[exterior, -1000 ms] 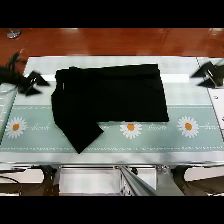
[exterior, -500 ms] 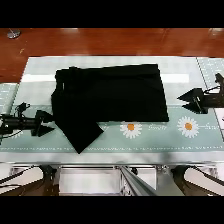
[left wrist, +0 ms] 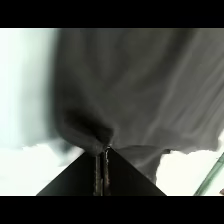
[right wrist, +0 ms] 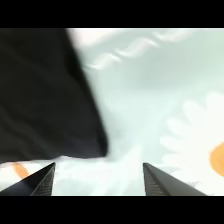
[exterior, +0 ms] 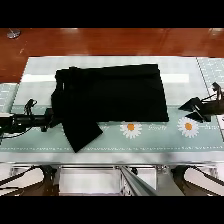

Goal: Fold the shirts.

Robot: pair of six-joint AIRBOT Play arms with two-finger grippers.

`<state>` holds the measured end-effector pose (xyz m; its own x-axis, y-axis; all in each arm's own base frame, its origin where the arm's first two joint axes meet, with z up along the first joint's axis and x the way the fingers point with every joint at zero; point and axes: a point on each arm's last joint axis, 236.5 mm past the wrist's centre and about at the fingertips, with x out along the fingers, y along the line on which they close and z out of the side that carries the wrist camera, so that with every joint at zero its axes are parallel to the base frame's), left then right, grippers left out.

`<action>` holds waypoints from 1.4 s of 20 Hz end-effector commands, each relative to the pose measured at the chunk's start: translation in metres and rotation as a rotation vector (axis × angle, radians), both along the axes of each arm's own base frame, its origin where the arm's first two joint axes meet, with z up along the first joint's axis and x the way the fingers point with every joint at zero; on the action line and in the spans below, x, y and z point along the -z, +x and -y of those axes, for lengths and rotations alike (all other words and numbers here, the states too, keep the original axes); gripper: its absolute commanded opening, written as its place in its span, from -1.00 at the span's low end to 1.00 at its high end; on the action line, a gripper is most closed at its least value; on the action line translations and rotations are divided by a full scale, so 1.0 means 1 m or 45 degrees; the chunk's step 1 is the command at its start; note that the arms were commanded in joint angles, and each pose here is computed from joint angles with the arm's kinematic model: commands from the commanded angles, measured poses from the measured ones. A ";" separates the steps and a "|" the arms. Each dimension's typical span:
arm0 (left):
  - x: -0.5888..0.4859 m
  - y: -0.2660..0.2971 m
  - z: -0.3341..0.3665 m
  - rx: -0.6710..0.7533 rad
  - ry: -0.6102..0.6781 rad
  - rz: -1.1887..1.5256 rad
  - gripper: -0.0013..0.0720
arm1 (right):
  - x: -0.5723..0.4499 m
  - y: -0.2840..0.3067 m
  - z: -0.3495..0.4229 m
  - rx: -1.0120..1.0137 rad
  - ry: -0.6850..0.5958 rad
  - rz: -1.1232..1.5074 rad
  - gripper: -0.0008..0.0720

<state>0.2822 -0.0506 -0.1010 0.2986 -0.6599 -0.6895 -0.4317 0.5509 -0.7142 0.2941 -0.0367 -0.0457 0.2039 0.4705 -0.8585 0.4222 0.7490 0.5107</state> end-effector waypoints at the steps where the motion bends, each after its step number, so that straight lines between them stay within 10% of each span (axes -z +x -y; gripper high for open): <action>1: -0.003 0.005 0.005 0.014 -0.002 0.025 -0.91 | 0.024 -0.017 -0.004 -0.063 -0.012 -0.152 0.74; 14: -0.004 0.005 0.006 0.015 -0.005 0.024 -0.91 | 0.051 0.034 -0.096 -0.126 0.172 -0.087 0.69; 15: -0.004 0.005 0.005 0.015 -0.003 0.027 -0.91 | 0.049 0.037 -0.100 -0.135 0.172 -0.073 0.45; 17: -0.011 0.009 0.005 0.053 0.003 0.071 -0.91 | 0.045 0.042 -0.108 -0.206 0.157 -0.031 -0.76; 18: -0.020 0.016 0.004 0.066 0.005 0.103 -0.91 | 0.038 0.047 -0.111 -0.244 0.153 0.000 -0.89; 23: -0.187 0.099 -0.008 0.079 0.039 0.672 -0.91 | -0.103 0.118 -0.108 -0.418 0.109 0.367 -0.90; 28: -0.449 0.107 -0.021 0.032 0.433 1.484 -0.92 | -0.366 0.141 -0.094 -0.443 -0.273 1.162 -0.90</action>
<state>0.4056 -0.0264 0.2112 0.7349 -0.5777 -0.3552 0.2317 0.7061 -0.6691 0.4497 0.0619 0.1902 0.5138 0.5581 -0.6516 -0.2144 0.8189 0.5324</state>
